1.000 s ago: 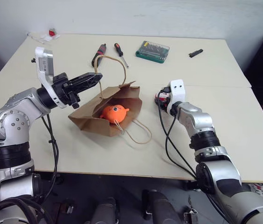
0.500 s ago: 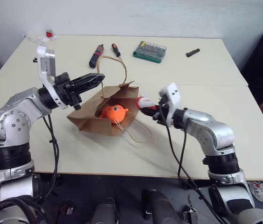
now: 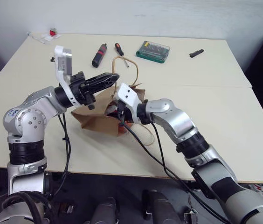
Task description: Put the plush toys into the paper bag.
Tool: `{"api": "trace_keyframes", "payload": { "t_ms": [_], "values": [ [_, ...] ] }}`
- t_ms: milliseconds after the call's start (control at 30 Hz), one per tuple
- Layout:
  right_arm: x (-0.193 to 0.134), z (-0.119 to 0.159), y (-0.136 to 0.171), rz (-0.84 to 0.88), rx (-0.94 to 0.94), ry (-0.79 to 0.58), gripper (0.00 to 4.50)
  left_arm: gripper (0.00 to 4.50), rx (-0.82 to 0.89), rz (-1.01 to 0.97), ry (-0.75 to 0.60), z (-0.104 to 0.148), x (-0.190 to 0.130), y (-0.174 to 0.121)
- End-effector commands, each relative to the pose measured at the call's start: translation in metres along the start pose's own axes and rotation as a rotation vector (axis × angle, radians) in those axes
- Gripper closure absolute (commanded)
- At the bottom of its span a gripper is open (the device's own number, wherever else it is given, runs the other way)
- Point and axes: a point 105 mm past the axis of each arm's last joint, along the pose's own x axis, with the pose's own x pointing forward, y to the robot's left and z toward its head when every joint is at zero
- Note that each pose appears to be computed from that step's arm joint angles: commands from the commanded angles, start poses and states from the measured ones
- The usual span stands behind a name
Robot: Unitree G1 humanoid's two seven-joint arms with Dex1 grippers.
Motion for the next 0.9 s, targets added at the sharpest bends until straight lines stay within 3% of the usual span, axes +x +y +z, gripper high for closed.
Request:
{"api": "trace_keyframes", "payload": {
  "t_ms": [33, 133, 333, 500, 767, 900],
  "values": [
    [0.007, 0.014, -0.008, -0.012, -0.043, -0.039, 4.04, 4.50, 0.055, -0.019, -0.032, 0.011, 0.004, -0.008],
    [0.012, 0.015, -0.016, -0.056, -0.021, -0.052, 4.04, 4.50, 0.052, -0.004, -0.032, 0.009, 0.002, -0.007],
    [-0.005, 0.025, -0.020, -0.034, 0.082, -0.111, 1.88, 4.50, 0.051, 0.043, -0.029, 0.010, -0.008, 0.001],
    [-0.052, 0.035, -0.023, -0.076, 0.069, -0.082, 0.02, 4.50, 0.049, 0.072, -0.043, 0.012, -0.010, 0.007],
    [-0.130, 0.023, -0.008, -0.179, 0.216, -0.041, 0.02, 4.50, 0.042, 0.066, -0.044, 0.012, -0.007, 0.008],
    [-0.176, -0.024, 0.001, -0.347, 0.569, -0.029, 0.02, 4.50, 0.036, 0.051, -0.045, 0.012, -0.005, 0.005]
  ]
}}
